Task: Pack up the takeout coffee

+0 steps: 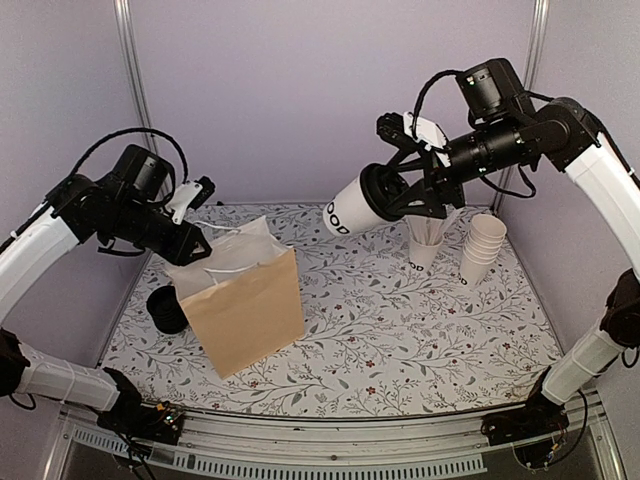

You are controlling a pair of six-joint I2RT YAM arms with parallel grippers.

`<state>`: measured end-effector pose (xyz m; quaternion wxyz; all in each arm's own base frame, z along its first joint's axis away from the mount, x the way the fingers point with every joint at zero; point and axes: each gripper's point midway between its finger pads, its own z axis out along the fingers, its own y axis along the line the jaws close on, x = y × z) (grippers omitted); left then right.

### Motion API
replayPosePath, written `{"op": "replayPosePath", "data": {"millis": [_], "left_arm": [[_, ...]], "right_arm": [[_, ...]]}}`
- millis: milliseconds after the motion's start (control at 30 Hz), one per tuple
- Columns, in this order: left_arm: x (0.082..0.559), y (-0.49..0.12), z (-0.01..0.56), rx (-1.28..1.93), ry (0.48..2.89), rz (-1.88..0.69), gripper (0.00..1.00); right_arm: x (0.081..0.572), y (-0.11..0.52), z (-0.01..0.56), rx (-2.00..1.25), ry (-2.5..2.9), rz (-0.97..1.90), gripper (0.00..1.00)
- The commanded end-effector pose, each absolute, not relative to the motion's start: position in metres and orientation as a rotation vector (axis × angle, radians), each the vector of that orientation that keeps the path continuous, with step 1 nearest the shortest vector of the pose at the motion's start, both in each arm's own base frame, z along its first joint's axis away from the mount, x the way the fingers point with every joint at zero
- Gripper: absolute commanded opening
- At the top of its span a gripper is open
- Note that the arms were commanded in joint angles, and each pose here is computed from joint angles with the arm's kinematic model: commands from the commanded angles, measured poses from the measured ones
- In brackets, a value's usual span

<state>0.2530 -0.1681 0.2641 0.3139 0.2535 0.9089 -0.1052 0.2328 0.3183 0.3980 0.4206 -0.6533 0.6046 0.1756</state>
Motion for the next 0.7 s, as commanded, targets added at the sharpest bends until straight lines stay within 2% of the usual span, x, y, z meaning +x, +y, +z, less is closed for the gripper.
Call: {"op": "replayPosePath", "data": {"millis": [0, 233, 433, 667], "left_arm": [[0.251, -0.188, 0.274, 0.751, 2.352, -0.415, 0.20], [0.246, -0.227, 0.282, 0.824, 2.329, -0.549, 0.00], [0.232, -0.259, 0.285, 0.889, 2.302, -0.597, 0.00], [0.212, -0.293, 0.283, 0.979, 2.273, -0.644, 0.00]], "right_arm": [[0.216, 0.320, 0.448, -1.571, 1.339, 0.490, 0.36], [0.203, 0.332, 0.468, -1.579, 1.201, 0.509, 0.31], [0.180, 0.357, 0.463, -1.649, 1.119, 0.498, 0.30], [0.150, 0.381, 0.419, -1.824, 1.089, 0.408, 0.28]]}}
